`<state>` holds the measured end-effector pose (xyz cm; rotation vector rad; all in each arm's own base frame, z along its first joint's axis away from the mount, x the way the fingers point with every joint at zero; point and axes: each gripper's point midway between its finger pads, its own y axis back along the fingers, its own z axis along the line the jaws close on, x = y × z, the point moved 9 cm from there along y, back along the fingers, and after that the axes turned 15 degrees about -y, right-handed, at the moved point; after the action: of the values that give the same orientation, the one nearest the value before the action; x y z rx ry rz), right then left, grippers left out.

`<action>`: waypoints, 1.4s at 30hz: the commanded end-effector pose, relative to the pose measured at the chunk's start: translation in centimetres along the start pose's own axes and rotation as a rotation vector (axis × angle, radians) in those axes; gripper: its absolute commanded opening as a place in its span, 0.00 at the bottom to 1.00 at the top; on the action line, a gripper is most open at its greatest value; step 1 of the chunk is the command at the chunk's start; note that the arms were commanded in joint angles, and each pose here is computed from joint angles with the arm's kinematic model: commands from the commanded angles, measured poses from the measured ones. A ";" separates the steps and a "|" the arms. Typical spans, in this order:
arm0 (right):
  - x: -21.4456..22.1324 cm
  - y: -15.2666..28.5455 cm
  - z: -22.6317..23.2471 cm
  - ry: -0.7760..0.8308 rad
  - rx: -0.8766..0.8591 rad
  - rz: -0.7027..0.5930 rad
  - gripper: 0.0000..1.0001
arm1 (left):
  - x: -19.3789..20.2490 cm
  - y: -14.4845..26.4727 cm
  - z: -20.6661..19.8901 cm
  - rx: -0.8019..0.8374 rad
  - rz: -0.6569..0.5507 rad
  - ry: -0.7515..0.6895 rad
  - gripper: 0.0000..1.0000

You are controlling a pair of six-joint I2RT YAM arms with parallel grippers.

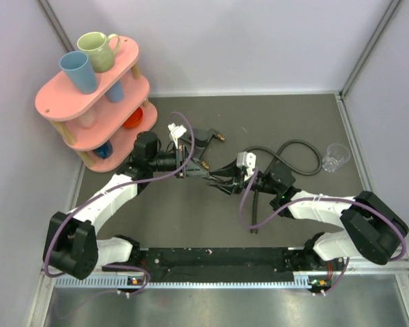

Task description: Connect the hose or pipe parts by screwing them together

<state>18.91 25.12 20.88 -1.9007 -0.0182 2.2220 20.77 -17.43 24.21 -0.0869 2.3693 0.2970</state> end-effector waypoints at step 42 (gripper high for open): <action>-2.6 7.1 3.1 0.099 0.284 -0.018 0.00 | -13.7 -3.7 13.0 -0.732 -0.073 -0.114 0.68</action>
<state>15.55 18.46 22.84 -1.8242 0.2834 2.0113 37.26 -17.50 18.81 -0.4393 2.2366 1.1586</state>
